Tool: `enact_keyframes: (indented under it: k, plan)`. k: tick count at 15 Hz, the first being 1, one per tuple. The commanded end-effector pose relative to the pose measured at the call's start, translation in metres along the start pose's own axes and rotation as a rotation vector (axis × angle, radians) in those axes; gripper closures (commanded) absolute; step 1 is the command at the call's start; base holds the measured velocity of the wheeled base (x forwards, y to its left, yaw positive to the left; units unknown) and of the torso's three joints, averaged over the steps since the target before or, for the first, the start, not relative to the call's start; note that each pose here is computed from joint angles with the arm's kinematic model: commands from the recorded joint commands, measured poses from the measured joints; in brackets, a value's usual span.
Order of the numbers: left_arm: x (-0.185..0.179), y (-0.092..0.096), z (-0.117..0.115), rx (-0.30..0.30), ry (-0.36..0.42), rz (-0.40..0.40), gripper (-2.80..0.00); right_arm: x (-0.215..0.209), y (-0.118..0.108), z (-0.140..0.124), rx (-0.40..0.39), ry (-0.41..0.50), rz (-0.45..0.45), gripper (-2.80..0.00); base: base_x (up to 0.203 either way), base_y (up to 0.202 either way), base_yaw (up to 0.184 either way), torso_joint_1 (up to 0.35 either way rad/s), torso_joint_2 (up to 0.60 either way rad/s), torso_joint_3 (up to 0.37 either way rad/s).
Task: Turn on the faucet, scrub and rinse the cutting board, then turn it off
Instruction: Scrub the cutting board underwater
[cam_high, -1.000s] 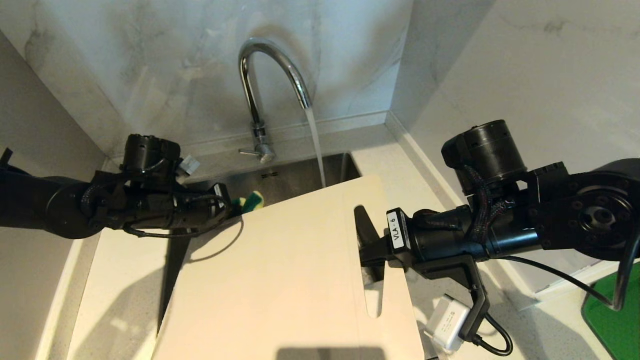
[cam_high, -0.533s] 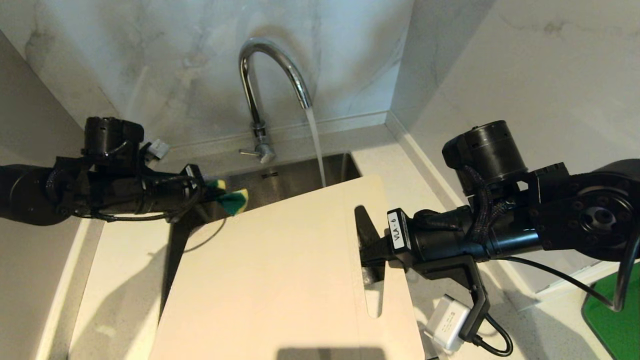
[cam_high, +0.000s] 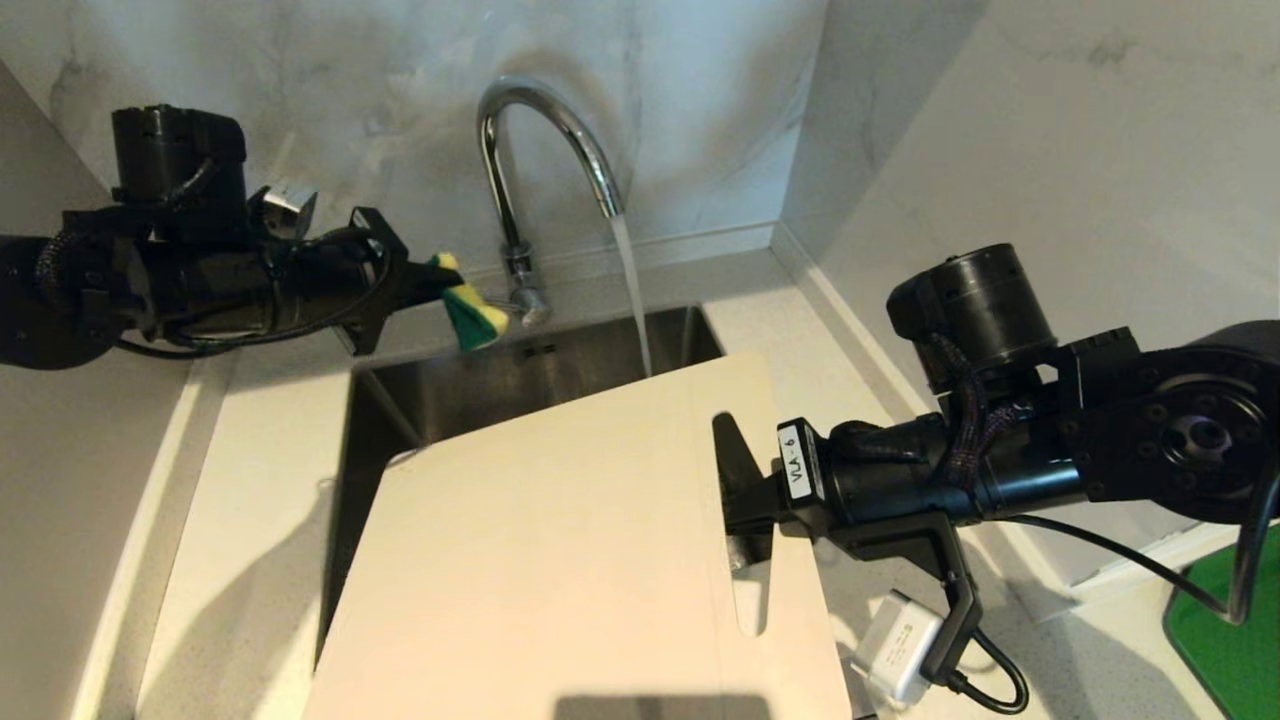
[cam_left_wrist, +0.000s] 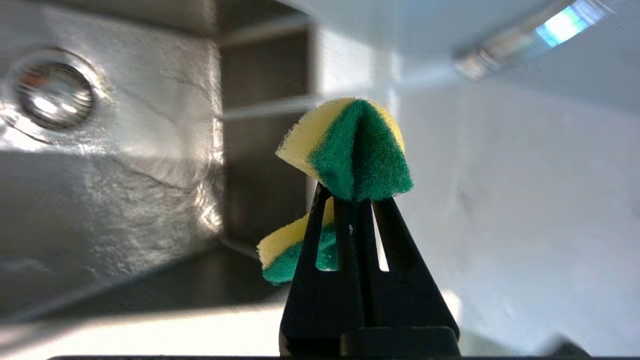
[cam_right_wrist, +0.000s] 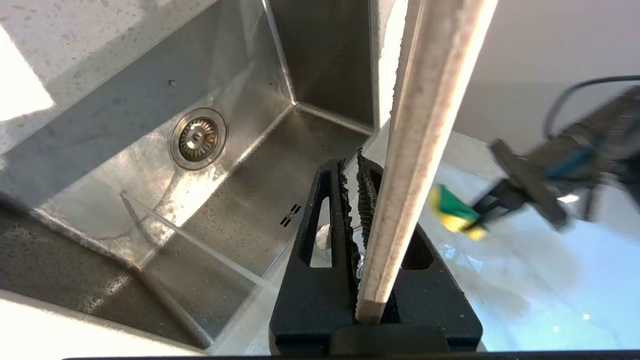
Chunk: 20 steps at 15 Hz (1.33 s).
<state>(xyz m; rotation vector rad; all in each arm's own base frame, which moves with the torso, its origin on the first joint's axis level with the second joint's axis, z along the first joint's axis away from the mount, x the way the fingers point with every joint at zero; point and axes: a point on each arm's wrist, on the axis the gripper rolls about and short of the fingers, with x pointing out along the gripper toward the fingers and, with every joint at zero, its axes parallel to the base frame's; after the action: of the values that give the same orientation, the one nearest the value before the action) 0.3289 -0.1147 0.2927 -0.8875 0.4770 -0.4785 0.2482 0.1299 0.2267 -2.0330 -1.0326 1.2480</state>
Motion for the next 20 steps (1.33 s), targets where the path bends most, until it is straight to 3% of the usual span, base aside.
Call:
enact_keyframes:
  k: [1, 2, 4, 5, 7, 10, 17, 20]
  plan:
    - [-0.019, -0.03, -0.014, 0.024, 0.048, -0.053, 0.0, 0.0, 0.001, -0.001, -0.012, -0.001, -0.001, 0.0, 0.0, 0.0, 0.0, 0.0, 0.0, 0.0]
    - [-0.018, -0.038, -0.027, 0.051, 0.101, -0.061, 0.0, 0.0, 0.001, 0.0, -0.012, -0.001, -0.001, 0.0, 0.0, 0.0, 0.0, 0.0, 0.0, 0.0]
    - [-0.019, -0.051, -0.064, 0.192, 0.252, -0.053, 0.0, -0.001, 0.001, -0.001, -0.011, 0.002, -0.001, 0.0, 0.0, 0.0, 0.0, 0.0, 0.0, 0.0]
    - [-0.02, -0.052, -0.078, 0.274, 0.314, -0.044, 0.0, -0.001, 0.001, -0.001, -0.011, 0.002, -0.001, 0.0, 0.0, 0.0, 0.0, 0.0, 0.0, 0.0]
    - [-0.013, -0.041, -0.091, 0.401, 0.364, -0.005, 0.0, -0.002, 0.001, -0.001, -0.012, 0.004, -0.001, 0.0, 0.0, 0.0, 0.0, 0.0, 0.0, 0.0]
    - [0.006, -0.021, -0.094, 0.412, 0.388, 0.076, 0.0, -0.001, 0.001, -0.001, -0.011, 0.003, 0.0, 0.0, 0.0, 0.0, 0.0, 0.0, 0.0, 0.0]
    - [0.017, 0.023, -0.065, 0.397, 0.351, 0.195, 0.0, -0.005, 0.0, 0.001, -0.005, 0.008, -0.001, 0.0, 0.0, 0.0, 0.0, 0.0, 0.0, 0.0]
    - [0.009, 0.04, -0.067, 0.453, 0.383, 0.228, 0.0, -0.005, 0.0, 0.001, -0.006, 0.009, -0.002, 0.0, 0.0, 0.0, 0.0, 0.0, 0.0, 0.0]
